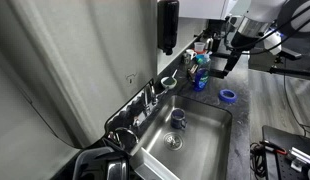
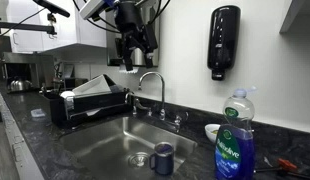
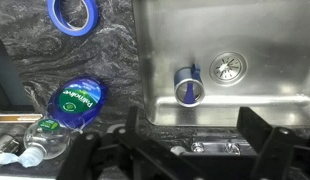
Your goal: Pick up the cup from the sink and put it on the counter
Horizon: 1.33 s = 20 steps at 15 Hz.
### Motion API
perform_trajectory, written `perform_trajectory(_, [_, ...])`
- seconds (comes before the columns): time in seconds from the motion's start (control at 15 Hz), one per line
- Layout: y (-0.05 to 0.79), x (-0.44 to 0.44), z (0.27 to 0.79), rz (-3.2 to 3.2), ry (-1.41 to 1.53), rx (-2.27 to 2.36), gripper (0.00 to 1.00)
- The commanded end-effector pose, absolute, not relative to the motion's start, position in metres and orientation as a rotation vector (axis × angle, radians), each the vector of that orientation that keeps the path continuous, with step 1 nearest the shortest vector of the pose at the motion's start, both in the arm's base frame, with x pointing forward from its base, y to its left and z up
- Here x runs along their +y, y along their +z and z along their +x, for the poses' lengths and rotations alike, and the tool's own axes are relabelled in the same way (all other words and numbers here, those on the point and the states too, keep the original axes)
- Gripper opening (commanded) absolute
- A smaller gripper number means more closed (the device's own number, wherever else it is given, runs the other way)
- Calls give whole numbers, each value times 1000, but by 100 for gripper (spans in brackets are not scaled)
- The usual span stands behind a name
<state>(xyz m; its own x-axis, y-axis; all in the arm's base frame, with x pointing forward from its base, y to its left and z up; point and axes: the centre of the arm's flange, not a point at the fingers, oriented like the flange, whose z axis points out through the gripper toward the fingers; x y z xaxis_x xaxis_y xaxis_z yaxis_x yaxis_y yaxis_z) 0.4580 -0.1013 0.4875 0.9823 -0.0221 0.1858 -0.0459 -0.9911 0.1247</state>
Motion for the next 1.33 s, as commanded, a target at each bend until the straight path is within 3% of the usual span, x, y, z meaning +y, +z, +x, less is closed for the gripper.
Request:
perform_trajectory(0.0, [488,-101,458,2999,279,-52,100])
perform_trajectory(0.8, [488,-101,458,2999,279,-52,100])
perform_trajectory(1.27, [433,-80,476,3073,247,-189,100])
